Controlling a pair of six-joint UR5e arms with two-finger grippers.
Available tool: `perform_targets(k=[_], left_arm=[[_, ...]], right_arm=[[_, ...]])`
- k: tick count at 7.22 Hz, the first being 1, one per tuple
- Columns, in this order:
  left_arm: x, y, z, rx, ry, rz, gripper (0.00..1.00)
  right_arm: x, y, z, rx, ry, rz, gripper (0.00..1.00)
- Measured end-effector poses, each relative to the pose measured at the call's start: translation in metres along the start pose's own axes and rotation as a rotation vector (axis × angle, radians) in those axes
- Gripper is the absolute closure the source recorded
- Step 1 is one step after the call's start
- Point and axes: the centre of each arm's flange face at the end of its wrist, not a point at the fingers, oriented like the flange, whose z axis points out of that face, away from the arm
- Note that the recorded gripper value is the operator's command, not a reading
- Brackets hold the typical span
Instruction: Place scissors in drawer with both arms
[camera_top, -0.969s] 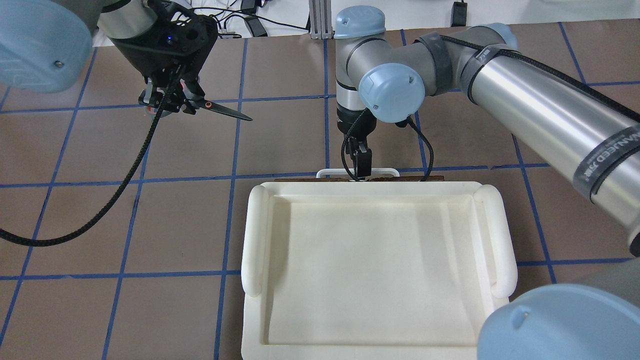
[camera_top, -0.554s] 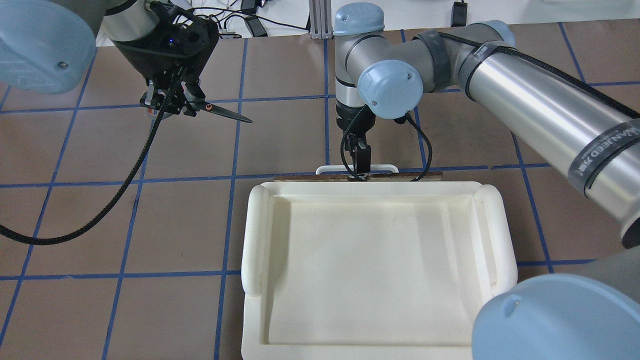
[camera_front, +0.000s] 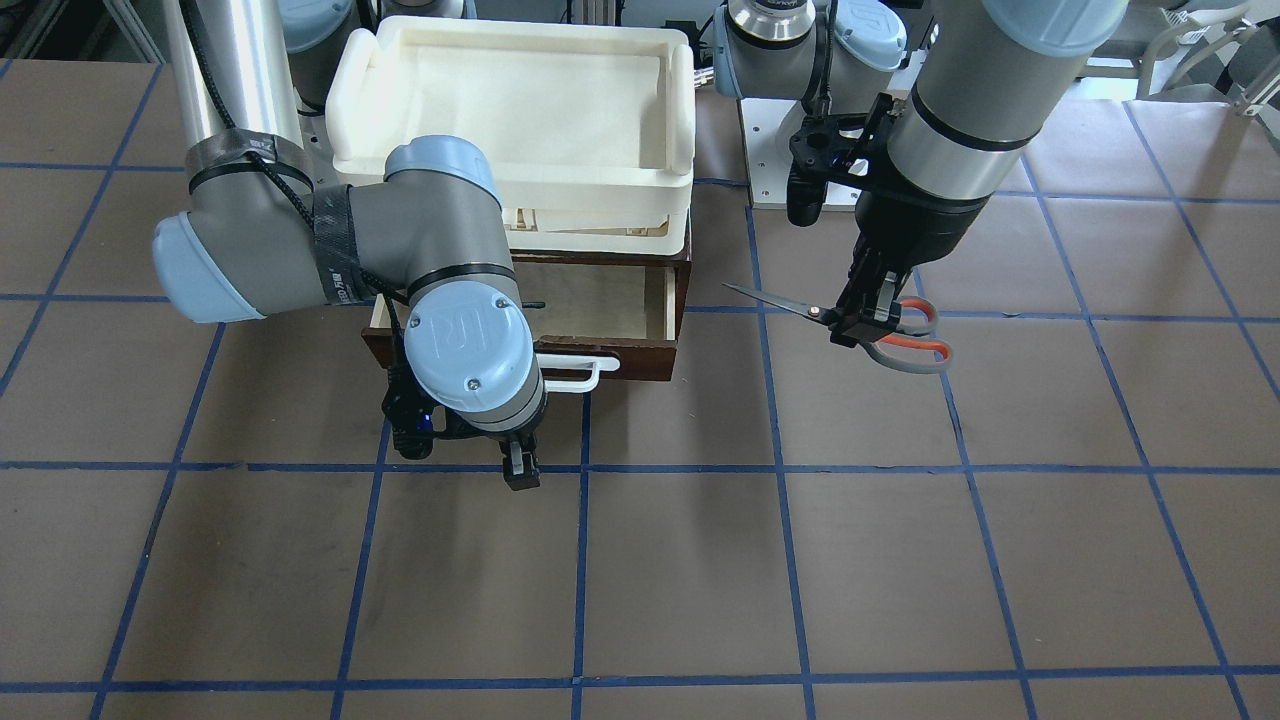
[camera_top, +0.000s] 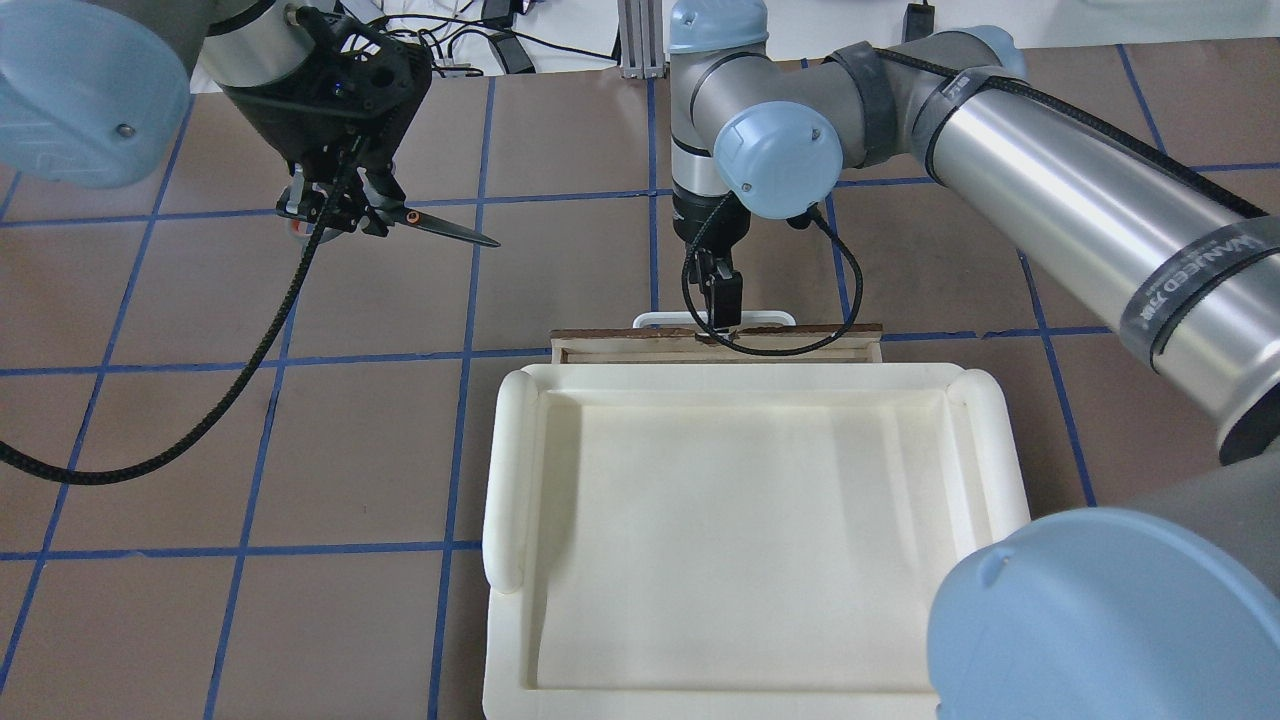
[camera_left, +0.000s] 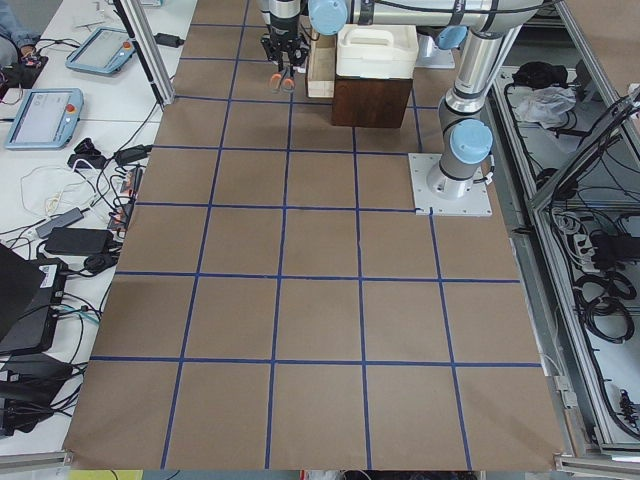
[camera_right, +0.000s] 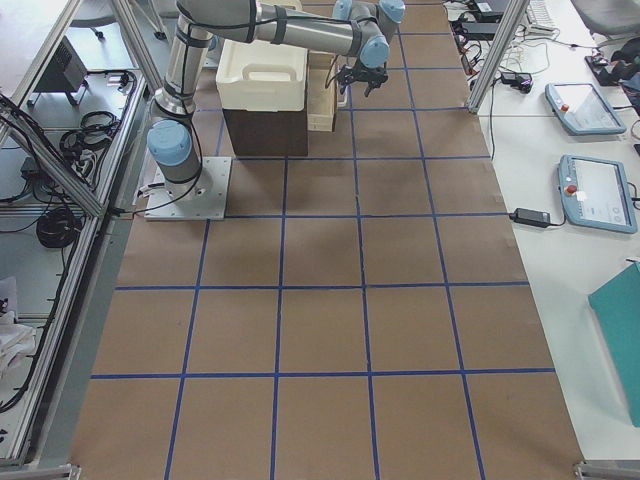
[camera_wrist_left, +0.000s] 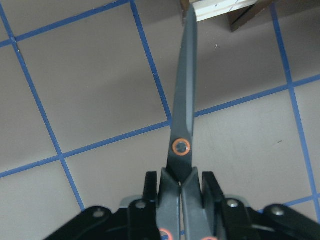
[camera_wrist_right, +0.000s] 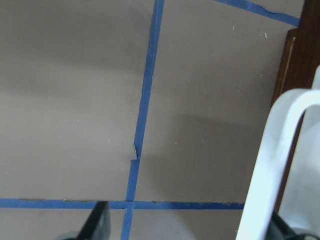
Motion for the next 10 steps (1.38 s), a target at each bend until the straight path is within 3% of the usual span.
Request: perform_targets(k=[10], left_arm=[[0.008, -0.005, 0.005, -0.002, 0.025, -0.046, 1.00]], right_arm=[[-0.036, -0.018, -0.016, -0.005, -0.049, -0.058, 0.00]])
